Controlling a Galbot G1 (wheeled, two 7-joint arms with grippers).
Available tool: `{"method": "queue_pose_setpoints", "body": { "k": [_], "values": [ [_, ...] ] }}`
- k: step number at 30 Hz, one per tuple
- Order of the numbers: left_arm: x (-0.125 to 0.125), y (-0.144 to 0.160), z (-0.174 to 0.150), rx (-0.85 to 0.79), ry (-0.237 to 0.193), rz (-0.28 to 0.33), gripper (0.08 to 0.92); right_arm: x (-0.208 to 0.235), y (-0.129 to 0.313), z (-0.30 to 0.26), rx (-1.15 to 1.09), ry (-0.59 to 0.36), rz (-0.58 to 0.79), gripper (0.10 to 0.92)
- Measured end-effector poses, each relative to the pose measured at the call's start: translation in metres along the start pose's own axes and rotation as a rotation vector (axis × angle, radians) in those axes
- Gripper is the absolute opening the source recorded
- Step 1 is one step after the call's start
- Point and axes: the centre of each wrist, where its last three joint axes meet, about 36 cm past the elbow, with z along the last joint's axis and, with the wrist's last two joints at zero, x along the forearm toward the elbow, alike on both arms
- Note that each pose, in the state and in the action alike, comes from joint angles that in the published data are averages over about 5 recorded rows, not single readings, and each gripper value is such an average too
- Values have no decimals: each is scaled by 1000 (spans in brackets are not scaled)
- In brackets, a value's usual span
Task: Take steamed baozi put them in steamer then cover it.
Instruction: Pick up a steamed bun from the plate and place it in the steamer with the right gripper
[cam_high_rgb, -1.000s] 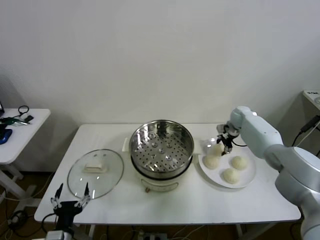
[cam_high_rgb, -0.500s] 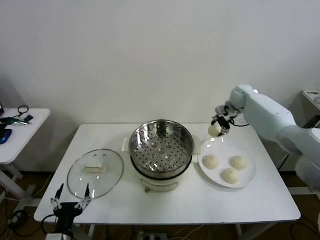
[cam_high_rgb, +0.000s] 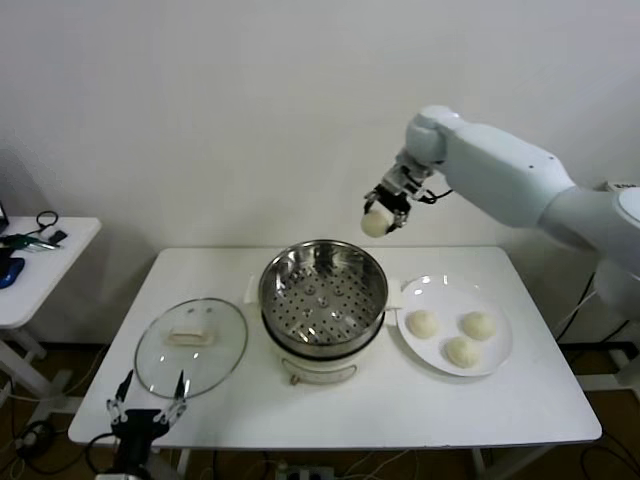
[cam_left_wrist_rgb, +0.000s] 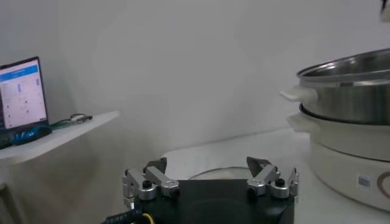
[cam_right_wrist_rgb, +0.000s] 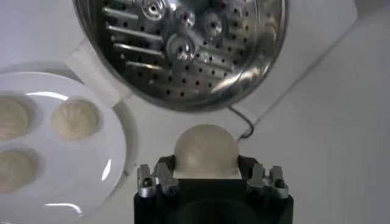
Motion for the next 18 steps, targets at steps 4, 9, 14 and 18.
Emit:
{"method": "queue_pose_setpoints", "body": {
  "k": [4,9,14,18],
  "values": [
    [3,1,0,-1,0,3,823,-9,-24,-26,136,5,-12,679],
    [6,2,-1,-4,1,2,823,-30,-43,-57,286,6,-37,679],
    [7,3,-1,-5,2,1,823,-52,-47,-78,393,8,-64,679],
    [9,4,0,-4,3,0,823,-69,-48,-90,455,11,-88,679]
  ]
}}
